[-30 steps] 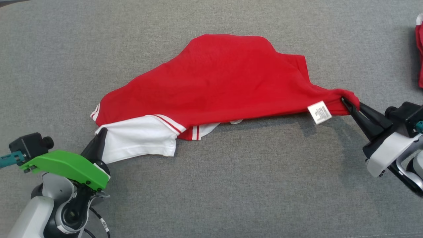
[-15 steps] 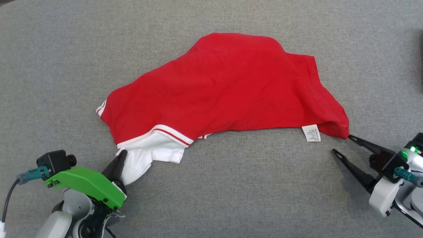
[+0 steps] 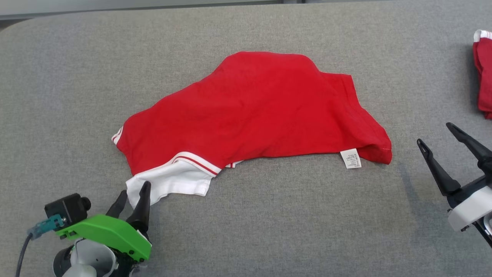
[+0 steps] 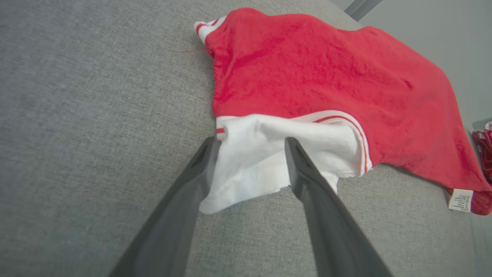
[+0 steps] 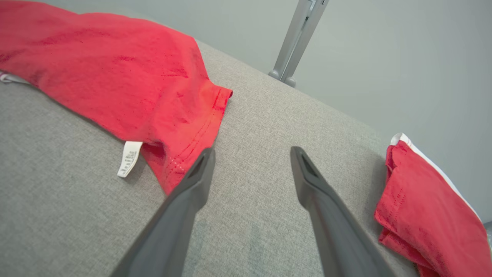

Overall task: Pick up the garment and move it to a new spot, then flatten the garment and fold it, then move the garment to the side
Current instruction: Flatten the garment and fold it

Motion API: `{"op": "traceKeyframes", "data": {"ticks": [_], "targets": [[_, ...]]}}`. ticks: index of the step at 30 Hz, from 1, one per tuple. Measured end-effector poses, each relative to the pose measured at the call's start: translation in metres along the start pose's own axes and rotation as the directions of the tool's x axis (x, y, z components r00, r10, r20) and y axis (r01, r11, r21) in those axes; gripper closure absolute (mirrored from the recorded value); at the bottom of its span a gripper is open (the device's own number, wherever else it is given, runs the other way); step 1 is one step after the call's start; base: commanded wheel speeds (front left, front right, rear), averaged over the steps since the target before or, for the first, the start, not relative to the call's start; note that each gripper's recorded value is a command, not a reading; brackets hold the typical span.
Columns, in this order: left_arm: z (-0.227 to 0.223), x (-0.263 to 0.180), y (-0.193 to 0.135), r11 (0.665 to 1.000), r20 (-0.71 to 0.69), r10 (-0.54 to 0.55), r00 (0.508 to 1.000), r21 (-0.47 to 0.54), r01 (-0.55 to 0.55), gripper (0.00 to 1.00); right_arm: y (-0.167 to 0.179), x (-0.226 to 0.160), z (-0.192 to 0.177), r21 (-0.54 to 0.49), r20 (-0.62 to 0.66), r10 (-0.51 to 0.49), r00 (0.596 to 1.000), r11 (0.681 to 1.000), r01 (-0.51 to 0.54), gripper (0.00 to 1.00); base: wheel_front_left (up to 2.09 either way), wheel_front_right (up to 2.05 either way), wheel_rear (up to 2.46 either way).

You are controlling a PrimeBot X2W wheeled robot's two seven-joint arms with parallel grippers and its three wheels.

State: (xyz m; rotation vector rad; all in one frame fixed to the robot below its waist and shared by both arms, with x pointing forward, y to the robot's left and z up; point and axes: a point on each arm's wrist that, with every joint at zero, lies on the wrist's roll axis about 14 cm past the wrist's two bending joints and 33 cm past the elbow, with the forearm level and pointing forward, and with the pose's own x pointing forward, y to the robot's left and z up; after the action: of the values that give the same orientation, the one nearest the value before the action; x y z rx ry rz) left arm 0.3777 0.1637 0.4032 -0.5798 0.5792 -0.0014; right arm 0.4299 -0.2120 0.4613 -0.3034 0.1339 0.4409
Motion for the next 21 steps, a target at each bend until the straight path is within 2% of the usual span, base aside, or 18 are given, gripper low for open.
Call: {"op": "traceKeyframes", "data": {"ticks": [3, 6, 10, 15, 21], "targets": [[-0.001, -0.010, 0.001, 1.000, 0.025, 0.011, 1.000, 0.000, -0.011, 0.00, -0.009, -0.006, 0.021, 0.029, 0.073, -0.074, 0.995, 0.997, 0.072, 0.00, 0.00, 0.00, 0.00], [0.003, -0.022, 0.000, 1.000, 0.075, 0.014, 0.997, 0.013, -0.015, 0.00, -0.003, -0.017, 0.033, 0.054, 0.117, -0.110, 0.987, 0.993, 0.104, 0.00, 0.00, 0.00, 0.00], [0.007, -0.042, -0.002, 0.997, 0.156, -0.016, 0.988, 0.077, 0.004, 0.00, 0.008, -0.030, 0.049, 0.083, 0.175, -0.148, 0.973, 0.987, 0.135, 0.00, 0.00, 0.00, 0.00], [0.020, -0.064, 0.011, 0.969, 0.291, -0.013, 0.957, 0.239, -0.059, 0.00, 0.023, -0.041, 0.065, 0.151, 0.231, -0.201, 0.952, 0.974, 0.169, 0.00, 0.00, 0.00, 0.00], [0.029, -0.080, 0.015, 0.951, 0.382, -0.021, 0.924, 0.292, -0.099, 0.00, 0.040, -0.046, 0.070, 0.240, 0.249, -0.237, 0.939, 0.954, 0.177, 0.00, 0.00, 0.00, 0.00]]}}
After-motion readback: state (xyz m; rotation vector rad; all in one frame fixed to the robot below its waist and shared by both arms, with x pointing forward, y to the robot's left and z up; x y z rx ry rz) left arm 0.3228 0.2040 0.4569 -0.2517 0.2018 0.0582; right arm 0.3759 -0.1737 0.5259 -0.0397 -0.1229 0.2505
